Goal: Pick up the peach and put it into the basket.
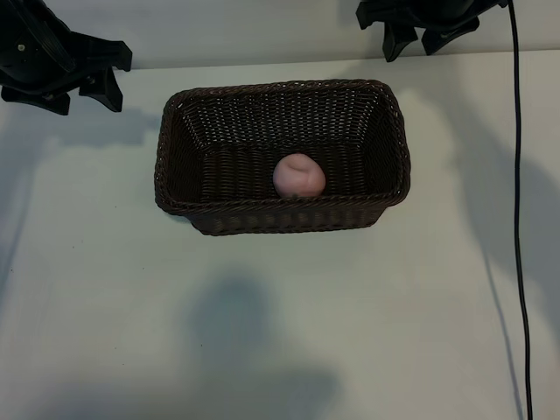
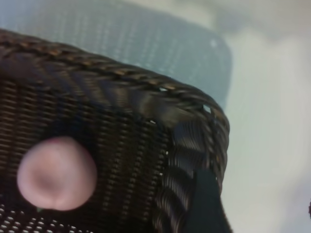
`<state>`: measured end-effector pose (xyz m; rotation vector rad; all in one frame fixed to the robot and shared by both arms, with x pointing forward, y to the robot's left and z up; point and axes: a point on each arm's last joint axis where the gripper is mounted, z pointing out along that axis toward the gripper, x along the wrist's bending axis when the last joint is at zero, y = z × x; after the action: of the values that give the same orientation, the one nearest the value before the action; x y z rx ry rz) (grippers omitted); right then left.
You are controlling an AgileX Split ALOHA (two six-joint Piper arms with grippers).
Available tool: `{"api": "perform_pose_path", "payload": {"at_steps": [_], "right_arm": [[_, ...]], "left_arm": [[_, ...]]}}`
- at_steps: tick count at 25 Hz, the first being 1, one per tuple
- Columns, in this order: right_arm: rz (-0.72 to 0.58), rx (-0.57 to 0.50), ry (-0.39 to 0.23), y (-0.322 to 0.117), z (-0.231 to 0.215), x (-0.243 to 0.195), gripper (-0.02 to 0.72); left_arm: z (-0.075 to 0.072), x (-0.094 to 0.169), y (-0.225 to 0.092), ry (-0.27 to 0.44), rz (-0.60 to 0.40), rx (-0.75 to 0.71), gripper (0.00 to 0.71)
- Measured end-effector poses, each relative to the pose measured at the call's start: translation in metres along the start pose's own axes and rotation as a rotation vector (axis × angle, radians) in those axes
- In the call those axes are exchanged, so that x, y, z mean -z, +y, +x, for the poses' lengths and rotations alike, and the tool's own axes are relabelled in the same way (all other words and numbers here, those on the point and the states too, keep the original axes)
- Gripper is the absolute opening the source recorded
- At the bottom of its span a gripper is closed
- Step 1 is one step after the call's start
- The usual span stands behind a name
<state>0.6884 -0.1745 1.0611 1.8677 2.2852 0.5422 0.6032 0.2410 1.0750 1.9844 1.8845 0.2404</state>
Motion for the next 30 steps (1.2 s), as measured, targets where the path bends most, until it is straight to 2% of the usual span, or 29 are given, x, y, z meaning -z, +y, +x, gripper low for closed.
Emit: {"api": "perform_pose_path", "payload": {"at_steps": [30], "right_arm": [[0.028, 0.008, -0.026, -0.001, -0.004, -0.015, 0.497]], "left_arm": [[0.0, 0.0, 0.0, 0.0, 0.0, -0.001, 0.595]]}}
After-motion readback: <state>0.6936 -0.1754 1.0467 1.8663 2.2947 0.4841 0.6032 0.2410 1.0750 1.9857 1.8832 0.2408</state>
